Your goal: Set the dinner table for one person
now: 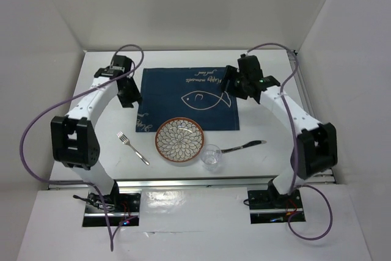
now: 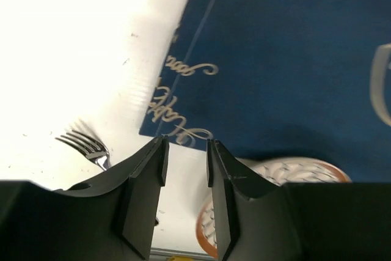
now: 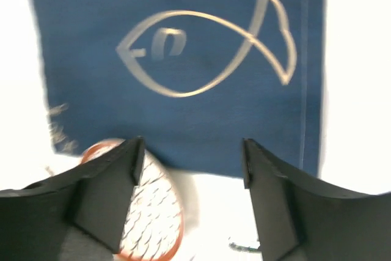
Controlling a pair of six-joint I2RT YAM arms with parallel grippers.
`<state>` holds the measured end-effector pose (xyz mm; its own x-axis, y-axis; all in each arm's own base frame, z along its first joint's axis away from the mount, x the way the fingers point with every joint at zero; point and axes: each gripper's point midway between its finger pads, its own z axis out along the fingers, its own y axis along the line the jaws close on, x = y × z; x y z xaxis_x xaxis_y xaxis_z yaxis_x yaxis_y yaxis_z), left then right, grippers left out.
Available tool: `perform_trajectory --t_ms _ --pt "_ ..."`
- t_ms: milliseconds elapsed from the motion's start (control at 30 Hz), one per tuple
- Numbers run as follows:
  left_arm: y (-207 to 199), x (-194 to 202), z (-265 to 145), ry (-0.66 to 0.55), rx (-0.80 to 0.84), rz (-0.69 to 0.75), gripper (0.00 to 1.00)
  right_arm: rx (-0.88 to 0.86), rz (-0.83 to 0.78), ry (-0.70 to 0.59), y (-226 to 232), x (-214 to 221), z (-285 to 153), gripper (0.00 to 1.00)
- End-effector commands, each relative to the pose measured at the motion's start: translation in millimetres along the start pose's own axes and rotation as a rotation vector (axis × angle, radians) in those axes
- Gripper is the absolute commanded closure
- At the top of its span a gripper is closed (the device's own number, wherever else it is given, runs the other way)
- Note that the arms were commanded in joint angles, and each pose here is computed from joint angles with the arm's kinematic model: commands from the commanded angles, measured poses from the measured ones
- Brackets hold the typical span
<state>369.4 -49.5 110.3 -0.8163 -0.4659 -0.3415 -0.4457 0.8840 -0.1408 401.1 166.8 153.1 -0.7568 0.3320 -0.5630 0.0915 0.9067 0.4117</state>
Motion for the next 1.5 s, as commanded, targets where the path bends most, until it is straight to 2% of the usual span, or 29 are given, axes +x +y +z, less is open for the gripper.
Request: perform_trajectory --t_ms 0,100,133,200,233,300,333,367,467,633,700,900,1033,1100,1167,1200,1267,1367,1433,1467 --pt "-8 -10 -47 -0.077 0.073 0.006 0.51 -0.007 -0.077 -0.039 13 0 -52 0.23" --pt "-14 6 -62 -0.07 0.129 0.063 0.45 -0.029 -0.11 0.027 14 42 -72 0.17" --pt "-13 23 -58 -0.029 0.145 0.101 0.41 -0.033 -0.101 0.047 14 55 -77 0.14" --pt "-19 51 -61 0.007 0.174 0.162 0.28 -0.038 -0.114 0.102 12 88 -89 0.06" --pt "-12 72 -52 0.043 0.158 0.182 0.22 -0.019 -0.087 0.105 8 94 -93 0.05" --pt "-16 102 -60 0.079 0.215 0.209 0.13 -0.009 -0.079 0.123 2 109 -101 0.03" --pt "-19 112 -58 0.089 0.243 0.204 0.11 -0.01 -0.068 0.12 1 111 -103 0.03" --pt "-12 138 -48 0.166 0.259 0.172 0.09 -0.001 -0.056 0.117 -3 112 -103 0.03" --pt "-19 170 -39 0.221 0.38 0.115 0.09 -0.009 -0.055 0.107 -2 111 -106 0.01" --pt "-27 178 -30 0.173 0.484 0.07 0.18 -0.022 -0.063 0.111 4 107 -105 0.01" --pt "-29 182 -19 0.178 0.498 0.072 0.24 -0.029 -0.073 0.104 6 104 -107 0.0" --pt "-38 191 3 0.233 0.536 0.086 0.29 -0.028 -0.073 0.091 9 99 -110 0.0" --pt "-38 194 16 0.248 0.523 0.083 0.4 -0.028 -0.073 0.091 9 99 -110 0.0" --pt "-37 194 21 0.245 0.512 0.09 0.52 -0.028 -0.073 0.091 9 99 -110 0.0" --pt "-35 192 28 0.238 0.485 0.097 0.68 -0.014 -0.074 0.091 6 99 -110 0.0" --pt "-32 191 27 0.242 0.467 0.103 0.83 -0.014 -0.074 0.091 6 99 -110 0.0" --pt "-30 191 28 0.251 0.445 0.115 1.0 -0.014 -0.074 0.091 6 99 -110 0.0" --pt "-28 188 15 0.243 0.447 0.169 1.0 -0.008 -0.075 0.098 5 101 -108 0.0" --pt "-36 175 -8 0.189 0.502 0.226 1.0 -0.001 -0.075 0.092 4 100 -107 0.0" --pt "-34 178 -18 0.201 0.496 0.248 1.0 0.0 -0.075 0.077 5 95 -109 0.0"
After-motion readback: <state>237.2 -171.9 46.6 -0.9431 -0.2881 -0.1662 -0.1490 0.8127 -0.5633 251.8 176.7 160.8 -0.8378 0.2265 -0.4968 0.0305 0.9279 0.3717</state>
